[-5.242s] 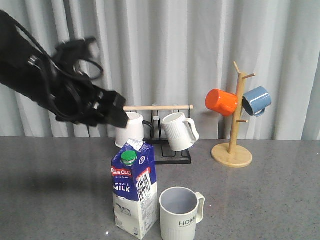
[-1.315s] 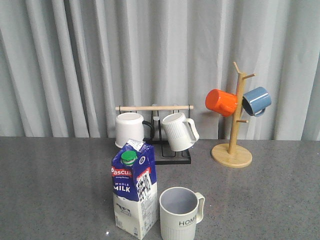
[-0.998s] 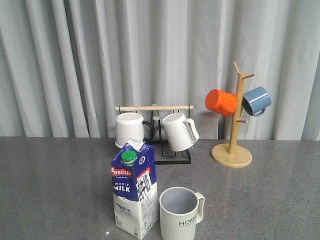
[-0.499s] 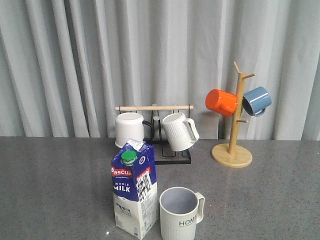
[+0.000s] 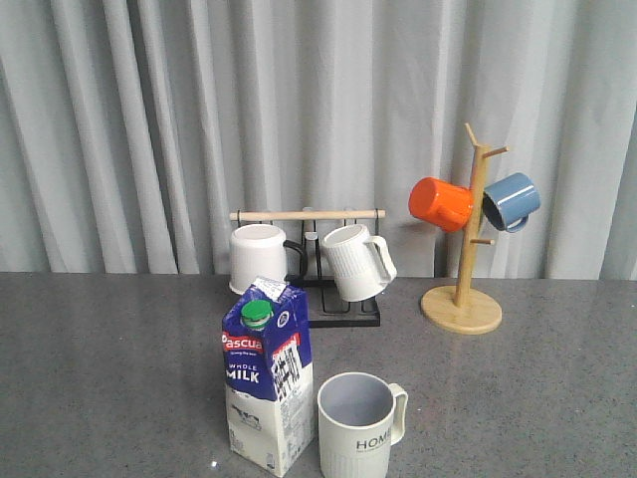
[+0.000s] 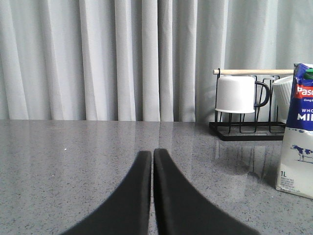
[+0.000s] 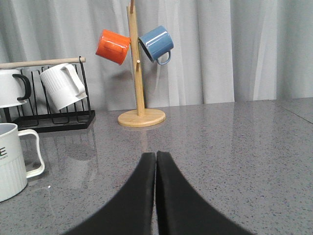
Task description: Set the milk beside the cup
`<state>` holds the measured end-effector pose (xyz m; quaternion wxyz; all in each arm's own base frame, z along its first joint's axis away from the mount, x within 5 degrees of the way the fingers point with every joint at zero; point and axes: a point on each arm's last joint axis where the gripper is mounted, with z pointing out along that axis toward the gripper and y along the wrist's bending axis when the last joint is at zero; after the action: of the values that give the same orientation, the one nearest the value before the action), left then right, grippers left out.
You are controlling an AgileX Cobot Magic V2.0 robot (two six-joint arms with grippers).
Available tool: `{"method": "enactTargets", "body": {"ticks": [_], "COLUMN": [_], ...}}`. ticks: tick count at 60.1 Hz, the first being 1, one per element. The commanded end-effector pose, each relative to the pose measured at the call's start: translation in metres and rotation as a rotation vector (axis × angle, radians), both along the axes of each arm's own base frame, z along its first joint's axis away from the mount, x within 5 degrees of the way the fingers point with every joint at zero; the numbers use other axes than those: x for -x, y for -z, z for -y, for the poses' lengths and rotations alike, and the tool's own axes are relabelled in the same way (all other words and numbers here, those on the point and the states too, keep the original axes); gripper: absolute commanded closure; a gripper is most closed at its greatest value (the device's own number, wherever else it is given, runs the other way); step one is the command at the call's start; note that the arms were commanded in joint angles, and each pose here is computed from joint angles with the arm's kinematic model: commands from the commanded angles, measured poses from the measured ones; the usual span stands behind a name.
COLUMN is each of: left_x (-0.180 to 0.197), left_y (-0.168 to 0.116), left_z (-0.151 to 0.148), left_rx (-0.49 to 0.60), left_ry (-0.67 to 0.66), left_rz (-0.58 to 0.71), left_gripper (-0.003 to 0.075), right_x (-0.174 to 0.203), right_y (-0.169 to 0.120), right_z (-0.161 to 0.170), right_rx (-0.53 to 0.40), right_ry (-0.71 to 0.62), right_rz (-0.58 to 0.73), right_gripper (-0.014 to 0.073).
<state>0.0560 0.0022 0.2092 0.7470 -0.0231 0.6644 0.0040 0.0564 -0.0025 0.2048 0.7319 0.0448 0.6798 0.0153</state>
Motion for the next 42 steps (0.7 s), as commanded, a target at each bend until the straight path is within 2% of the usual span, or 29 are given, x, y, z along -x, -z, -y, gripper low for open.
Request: {"method": "enactTargets", "body": {"ticks": [1,42], "left_x": [0.0011,0.0011], "left_y": [-0.0008,-0.0008], "left_z": [0.0006,0.0006], "left_rx": [0.008,0.008], "left_ry": [0.009,0.009], "left_rz": [0.069,0.069], "left_gripper": [0.0727,0.0727], "right_x": [0.0011,0.001], "right_y": [-0.0046,-0.0039], "right_z": [-0.0016,-0.0014], "right_rx": [0.011,0.014], "right_ry": [-0.016,-0.015], "right_rz": [0.076,0.069], "right_gripper": [0.06,0.06]}}
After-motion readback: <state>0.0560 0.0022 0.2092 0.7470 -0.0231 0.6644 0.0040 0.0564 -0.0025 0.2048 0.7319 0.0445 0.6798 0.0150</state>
